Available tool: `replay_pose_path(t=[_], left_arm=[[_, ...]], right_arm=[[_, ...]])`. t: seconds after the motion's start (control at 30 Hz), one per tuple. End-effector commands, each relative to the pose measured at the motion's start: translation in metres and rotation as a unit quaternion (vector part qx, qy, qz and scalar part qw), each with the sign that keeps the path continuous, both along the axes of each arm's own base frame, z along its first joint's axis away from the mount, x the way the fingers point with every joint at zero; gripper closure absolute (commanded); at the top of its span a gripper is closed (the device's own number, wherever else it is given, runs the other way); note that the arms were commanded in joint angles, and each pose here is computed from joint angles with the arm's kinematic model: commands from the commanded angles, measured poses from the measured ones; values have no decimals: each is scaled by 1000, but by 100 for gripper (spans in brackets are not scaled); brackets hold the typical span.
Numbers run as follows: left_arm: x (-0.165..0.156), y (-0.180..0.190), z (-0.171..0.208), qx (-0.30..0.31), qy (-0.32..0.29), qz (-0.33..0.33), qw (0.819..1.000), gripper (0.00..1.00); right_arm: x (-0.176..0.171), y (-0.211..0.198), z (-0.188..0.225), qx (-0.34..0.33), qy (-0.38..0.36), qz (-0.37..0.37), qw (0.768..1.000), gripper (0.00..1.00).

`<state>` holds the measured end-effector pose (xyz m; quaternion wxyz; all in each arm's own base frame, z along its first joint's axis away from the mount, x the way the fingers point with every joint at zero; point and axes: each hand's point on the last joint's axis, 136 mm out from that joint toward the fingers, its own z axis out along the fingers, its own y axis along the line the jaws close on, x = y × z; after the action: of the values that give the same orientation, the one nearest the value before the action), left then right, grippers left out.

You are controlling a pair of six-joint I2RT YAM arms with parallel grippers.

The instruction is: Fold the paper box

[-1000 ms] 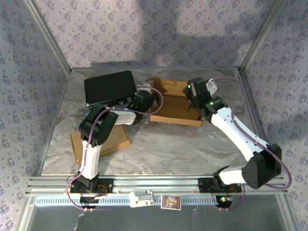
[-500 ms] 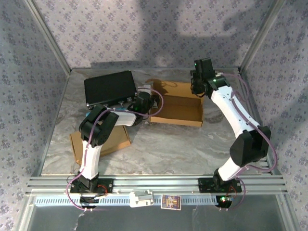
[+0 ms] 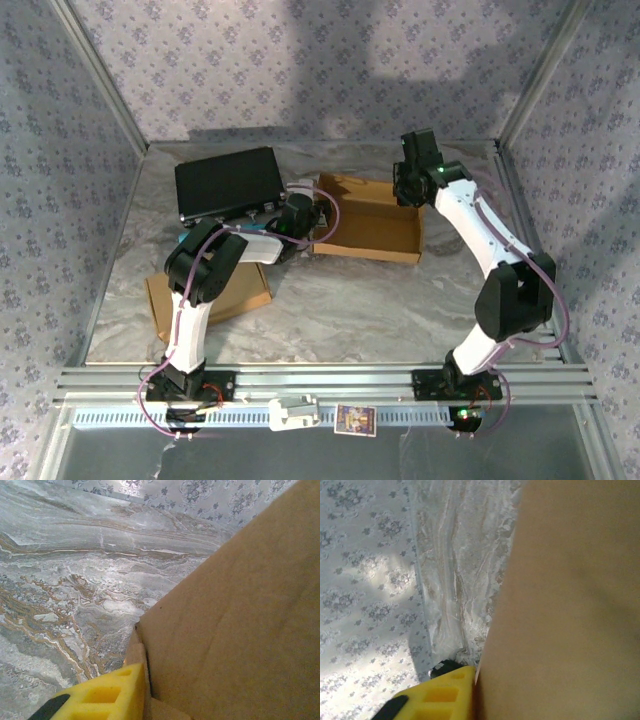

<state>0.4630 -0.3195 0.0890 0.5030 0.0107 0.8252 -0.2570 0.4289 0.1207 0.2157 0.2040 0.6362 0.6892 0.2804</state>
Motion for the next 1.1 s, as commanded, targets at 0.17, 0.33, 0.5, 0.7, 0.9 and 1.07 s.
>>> replay_pose_path(t=[0.17, 0.33, 0.5, 0.7, 0.9, 1.07], left_arm=[[-25, 5, -26, 38, 46, -15, 998, 64], [-46, 6, -16, 31, 52, -18, 998, 59], [-73, 9, -1, 24, 73, -30, 997, 54], [-120, 4, 12, -9, 119, -68, 991, 53], [-153, 6, 32, -32, 172, -93, 980, 51], [-145, 11, 14, -7, 191, -84, 978, 51]], right_arm=[[-31, -6, -21, 8, 31, 0, 999, 96], [-38, -6, -22, 6, 36, 4, 999, 97], [-44, -10, -28, -2, 43, 3, 999, 98], [-50, -11, -38, -8, 52, 12, 999, 98], [-56, -11, -40, -38, 46, 36, 998, 100], [-66, -5, -44, -36, 57, 49, 997, 100]])
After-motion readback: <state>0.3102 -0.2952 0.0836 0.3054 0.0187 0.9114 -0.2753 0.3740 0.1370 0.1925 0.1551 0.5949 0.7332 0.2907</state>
